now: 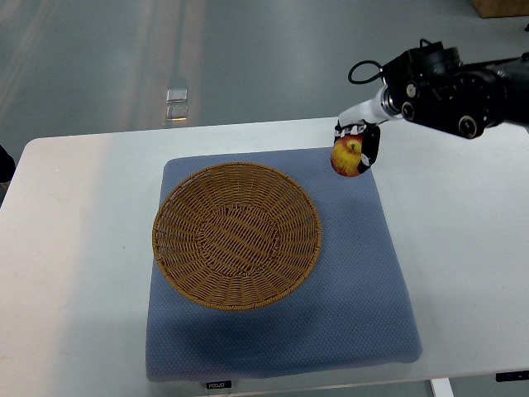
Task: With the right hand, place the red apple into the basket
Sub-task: 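Carry the apple with the right hand over the wicker basket and lower it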
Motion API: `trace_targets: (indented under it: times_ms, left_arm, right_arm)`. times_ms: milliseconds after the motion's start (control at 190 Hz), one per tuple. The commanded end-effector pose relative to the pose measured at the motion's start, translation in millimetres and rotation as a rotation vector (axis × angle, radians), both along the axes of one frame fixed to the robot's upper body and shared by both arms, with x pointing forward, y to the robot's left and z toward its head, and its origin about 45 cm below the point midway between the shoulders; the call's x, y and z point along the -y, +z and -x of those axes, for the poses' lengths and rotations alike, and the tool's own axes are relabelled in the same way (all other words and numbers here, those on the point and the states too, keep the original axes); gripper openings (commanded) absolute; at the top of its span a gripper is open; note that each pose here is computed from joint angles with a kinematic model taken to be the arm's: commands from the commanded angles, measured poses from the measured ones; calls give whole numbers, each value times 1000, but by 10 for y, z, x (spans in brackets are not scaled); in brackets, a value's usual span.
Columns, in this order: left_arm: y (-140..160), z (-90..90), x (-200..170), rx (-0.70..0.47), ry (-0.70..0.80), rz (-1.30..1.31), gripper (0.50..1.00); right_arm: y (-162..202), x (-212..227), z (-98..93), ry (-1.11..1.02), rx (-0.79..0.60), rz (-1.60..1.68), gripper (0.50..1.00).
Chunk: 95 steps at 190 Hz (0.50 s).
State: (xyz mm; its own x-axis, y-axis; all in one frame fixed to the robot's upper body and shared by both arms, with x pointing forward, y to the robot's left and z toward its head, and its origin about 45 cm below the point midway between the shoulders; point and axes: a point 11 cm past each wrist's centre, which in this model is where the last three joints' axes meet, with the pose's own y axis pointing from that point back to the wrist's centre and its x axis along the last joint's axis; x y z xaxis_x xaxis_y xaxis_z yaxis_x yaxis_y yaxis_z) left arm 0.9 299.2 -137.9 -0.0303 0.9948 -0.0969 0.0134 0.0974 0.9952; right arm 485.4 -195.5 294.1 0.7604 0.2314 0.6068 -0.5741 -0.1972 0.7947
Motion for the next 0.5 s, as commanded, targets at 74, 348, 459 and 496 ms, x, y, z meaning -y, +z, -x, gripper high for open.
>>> trace_targets:
  times_ms: [74,348,459,496]
  left_arm:
    - [0,-7,2,1,0,1,1000]
    - [0,-9,2,2,1,1,1000]
    - [0,0,2,0,2,1,1000]
    - [0,-9,2,2,1,1,1000]
  right_arm:
    - [716,-251,134,96,24,1,596]
    - [1026,-736,401,199,7,-32,601]
    - [897,-1050,504,260,-16,-43,601]
    - [877,-1073,511,265,-18,-46,601]
